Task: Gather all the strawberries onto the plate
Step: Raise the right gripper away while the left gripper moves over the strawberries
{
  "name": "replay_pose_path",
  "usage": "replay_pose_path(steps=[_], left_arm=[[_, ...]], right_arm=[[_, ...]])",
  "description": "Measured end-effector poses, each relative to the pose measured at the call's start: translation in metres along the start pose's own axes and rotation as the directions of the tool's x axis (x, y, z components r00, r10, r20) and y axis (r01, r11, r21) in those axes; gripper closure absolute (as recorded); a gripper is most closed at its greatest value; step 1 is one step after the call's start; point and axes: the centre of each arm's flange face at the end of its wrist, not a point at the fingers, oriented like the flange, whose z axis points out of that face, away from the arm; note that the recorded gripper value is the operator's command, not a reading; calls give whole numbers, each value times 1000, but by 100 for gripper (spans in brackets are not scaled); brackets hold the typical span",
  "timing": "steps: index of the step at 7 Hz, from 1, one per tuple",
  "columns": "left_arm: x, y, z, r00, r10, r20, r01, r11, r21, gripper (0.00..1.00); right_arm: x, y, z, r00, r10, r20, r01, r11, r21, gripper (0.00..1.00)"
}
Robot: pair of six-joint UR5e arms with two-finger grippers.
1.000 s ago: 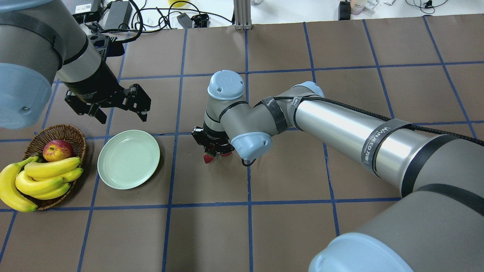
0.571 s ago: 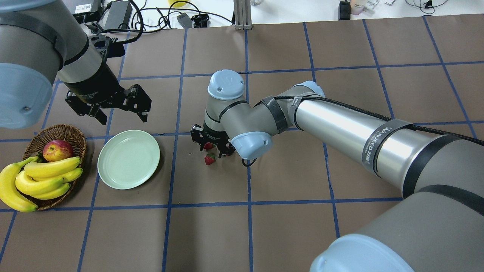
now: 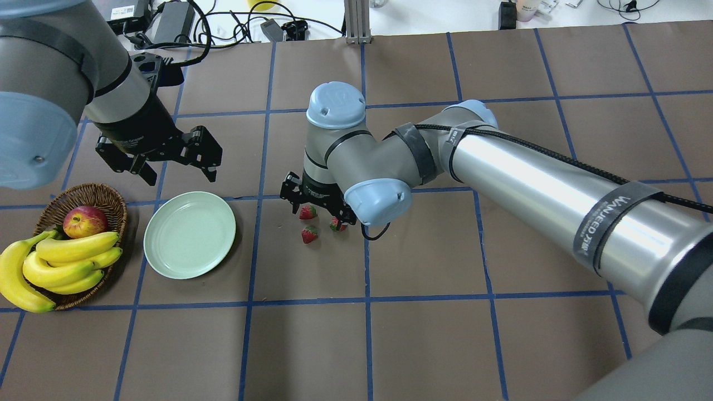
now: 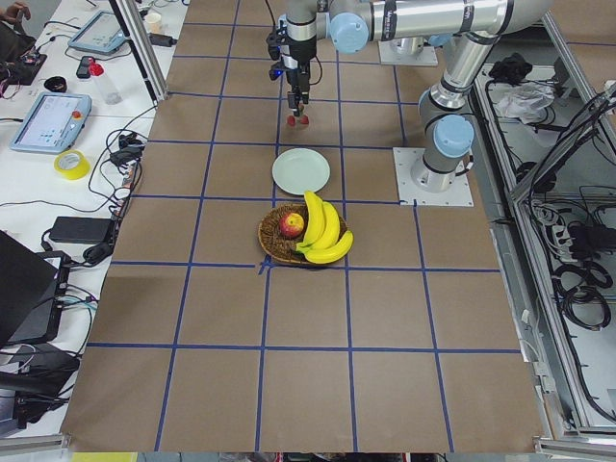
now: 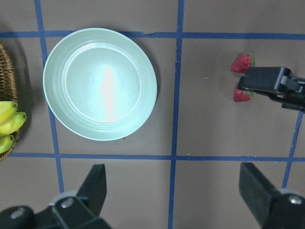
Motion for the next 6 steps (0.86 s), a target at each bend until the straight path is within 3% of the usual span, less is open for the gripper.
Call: replay_pose_path(steps=[3,5,6], left_arm=[[5,-5,21,1000,-26,-13,26,1000,-17,0],[22,-3,47,1000,-2,-17,2,1000,6,0],[38,-2,66,999,31,-18,-30,999,38,0]], right_arm=[[53,-34,-97,1000,-3,1,3,998,65,0],[116,-60,-165,999,-36,-19,37,997,64,0],[148,-74,-198,996,-71,-53,74,996,57,0]])
